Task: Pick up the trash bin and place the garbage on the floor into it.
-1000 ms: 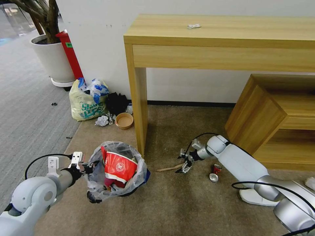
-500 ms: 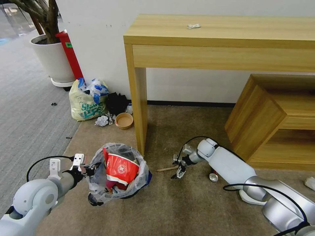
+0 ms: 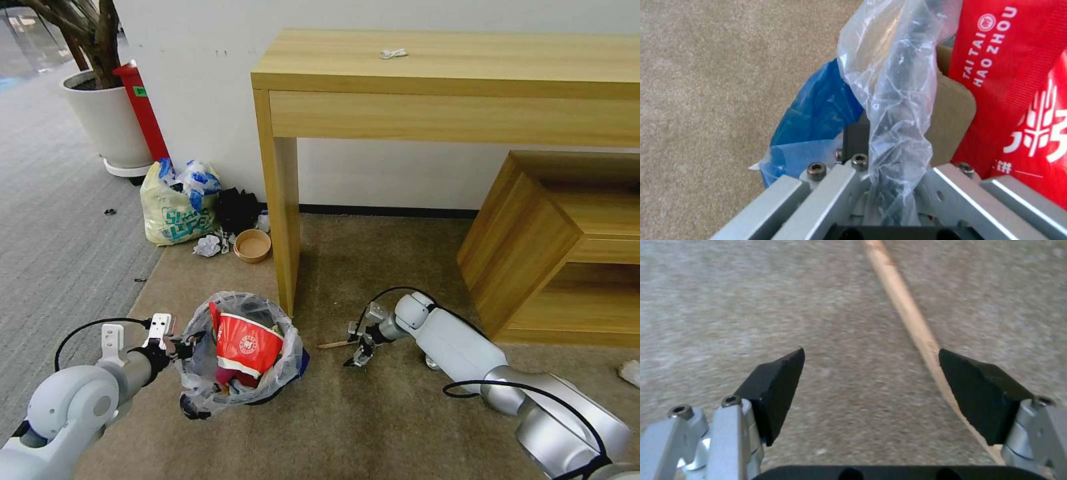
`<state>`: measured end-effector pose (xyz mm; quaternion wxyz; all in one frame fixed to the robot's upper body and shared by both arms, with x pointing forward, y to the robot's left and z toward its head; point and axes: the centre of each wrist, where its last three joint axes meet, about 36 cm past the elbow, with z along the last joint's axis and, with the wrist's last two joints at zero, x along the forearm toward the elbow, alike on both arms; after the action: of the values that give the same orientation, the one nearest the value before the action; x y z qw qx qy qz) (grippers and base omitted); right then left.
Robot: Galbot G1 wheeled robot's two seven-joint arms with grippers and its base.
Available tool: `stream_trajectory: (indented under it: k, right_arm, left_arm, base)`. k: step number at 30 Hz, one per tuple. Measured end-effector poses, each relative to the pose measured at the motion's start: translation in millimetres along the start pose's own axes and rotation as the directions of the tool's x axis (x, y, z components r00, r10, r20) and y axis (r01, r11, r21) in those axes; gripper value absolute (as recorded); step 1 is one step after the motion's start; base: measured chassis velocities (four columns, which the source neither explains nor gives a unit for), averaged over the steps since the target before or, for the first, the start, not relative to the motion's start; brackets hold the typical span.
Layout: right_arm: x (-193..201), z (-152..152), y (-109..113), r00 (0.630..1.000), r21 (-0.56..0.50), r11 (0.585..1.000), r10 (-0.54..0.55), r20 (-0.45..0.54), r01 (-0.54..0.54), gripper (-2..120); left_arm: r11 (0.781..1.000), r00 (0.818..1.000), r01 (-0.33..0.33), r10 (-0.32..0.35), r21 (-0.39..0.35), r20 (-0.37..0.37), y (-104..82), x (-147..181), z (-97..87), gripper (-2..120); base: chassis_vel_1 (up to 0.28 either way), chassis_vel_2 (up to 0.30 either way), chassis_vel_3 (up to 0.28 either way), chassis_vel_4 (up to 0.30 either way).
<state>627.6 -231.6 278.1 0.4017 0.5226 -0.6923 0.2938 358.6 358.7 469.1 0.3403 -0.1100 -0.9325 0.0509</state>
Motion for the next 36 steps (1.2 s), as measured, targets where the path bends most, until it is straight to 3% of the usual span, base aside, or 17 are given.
stream_trajectory:
  k: [11,31,36]
  right_arm:
    - [-9.9,4.0,-4.5,0.997,-0.082,0.994,0.072,0.013,-0.071,72]
    - [-16.8,13.2,-1.7,0.993,-0.114,0.987,0.117,-0.001,-0.116,71]
    - [-19.5,16.9,0.8,0.991,-0.125,0.983,0.134,-0.008,-0.134,58]
  left_arm:
    - [1.0,1.0,0.001,-0.001,-0.002,-0.004,0.9,-0.2,0.8,0]
    - [1.0,1.0,0.001,-0.001,-0.005,-0.003,0.1,2.1,1.1,0]
    - [1.0,1.0,0.0,0.0,-0.007,-0.002,-0.9,3.6,1.2,0]
  base:
    - [0.0,0.0,0.0,0.0]
    - [0.0,0.0,0.0,0.0]
    - [0.0,0.0,0.0,0.0]
